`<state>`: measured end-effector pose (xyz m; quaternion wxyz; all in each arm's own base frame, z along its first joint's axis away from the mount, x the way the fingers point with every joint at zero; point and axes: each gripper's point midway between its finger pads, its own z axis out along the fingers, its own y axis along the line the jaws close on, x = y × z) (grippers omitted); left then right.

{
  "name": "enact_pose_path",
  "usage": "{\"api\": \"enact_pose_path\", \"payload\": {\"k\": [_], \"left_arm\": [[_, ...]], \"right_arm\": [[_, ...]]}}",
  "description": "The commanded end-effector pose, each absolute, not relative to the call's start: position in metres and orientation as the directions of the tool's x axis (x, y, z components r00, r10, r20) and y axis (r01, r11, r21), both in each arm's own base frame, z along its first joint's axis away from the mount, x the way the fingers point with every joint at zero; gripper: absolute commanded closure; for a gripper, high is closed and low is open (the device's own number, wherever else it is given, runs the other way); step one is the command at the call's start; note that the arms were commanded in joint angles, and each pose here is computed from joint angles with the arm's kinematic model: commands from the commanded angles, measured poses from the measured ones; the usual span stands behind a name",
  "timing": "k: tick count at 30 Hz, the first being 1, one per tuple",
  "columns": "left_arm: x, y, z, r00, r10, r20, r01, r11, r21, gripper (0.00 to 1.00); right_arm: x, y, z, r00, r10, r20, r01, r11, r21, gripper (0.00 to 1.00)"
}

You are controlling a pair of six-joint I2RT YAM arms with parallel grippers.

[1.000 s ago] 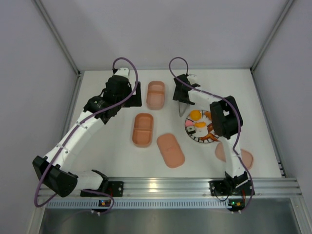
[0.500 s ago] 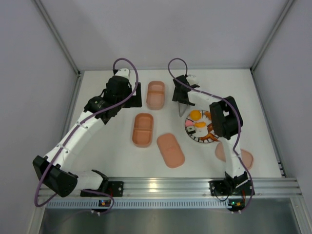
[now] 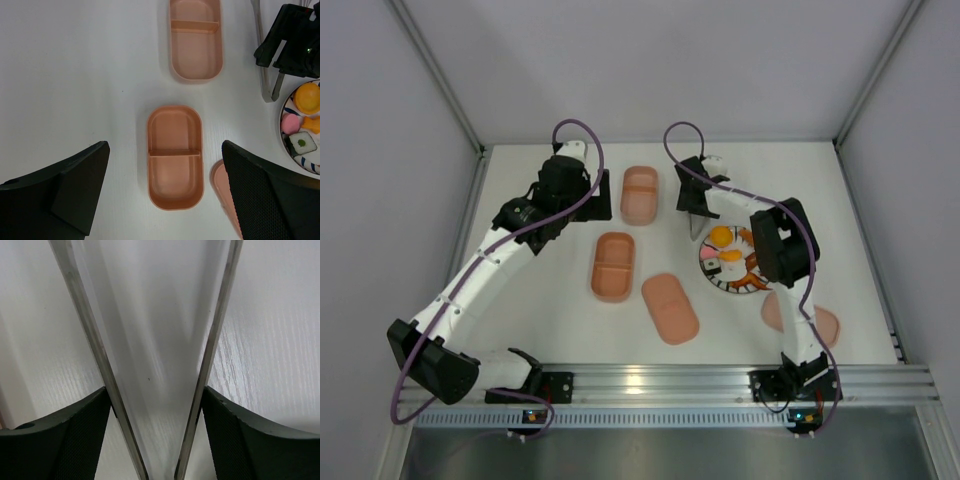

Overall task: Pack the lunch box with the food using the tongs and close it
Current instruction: Pick up the clamp at the center of the board.

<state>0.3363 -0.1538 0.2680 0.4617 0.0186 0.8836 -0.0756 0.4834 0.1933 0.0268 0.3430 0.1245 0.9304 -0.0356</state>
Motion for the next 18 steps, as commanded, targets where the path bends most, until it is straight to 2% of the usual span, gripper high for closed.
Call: {"api": "enact_pose_path", "payload": {"k": [1, 5, 9, 14, 18], "left_arm": [[0.333, -0.150, 0.273, -0.561, -0.052, -0.826, 0.097, 0.987, -0.128, 0.01], [0.332, -0.149, 0.272, -0.563, -0.053, -0.825, 0.094, 0.987, -0.128, 0.01], [0.330, -0.148, 0.271, -0.565, -0.055, -0.823, 0.089, 0.988, -0.127, 0.01], [0.327, -0.145, 0.272, -0.564, -0.061, -0.823, 0.081, 0.988, -0.129, 0.01], [0.324, -0.142, 0.274, -0.558, -0.064, -0.827, 0.073, 0.989, -0.126, 0.01]], "right_arm": [[0.460, 0.205, 0.000, -0.804, 0.184, -0.565, 0.211, 0.977, 0.017, 0.31], [0.461, 0.205, 0.002, -0.802, 0.173, -0.571, 0.199, 0.980, 0.017, 0.44], [0.463, 0.206, 0.018, -0.784, 0.163, -0.599, 0.178, 0.983, 0.035, 0.52], [0.461, 0.203, 0.044, -0.763, 0.147, -0.630, 0.155, 0.987, 0.042, 0.54], [0.460, 0.200, 0.087, -0.719, 0.147, -0.680, 0.138, 0.988, 0.068, 0.54]]}}
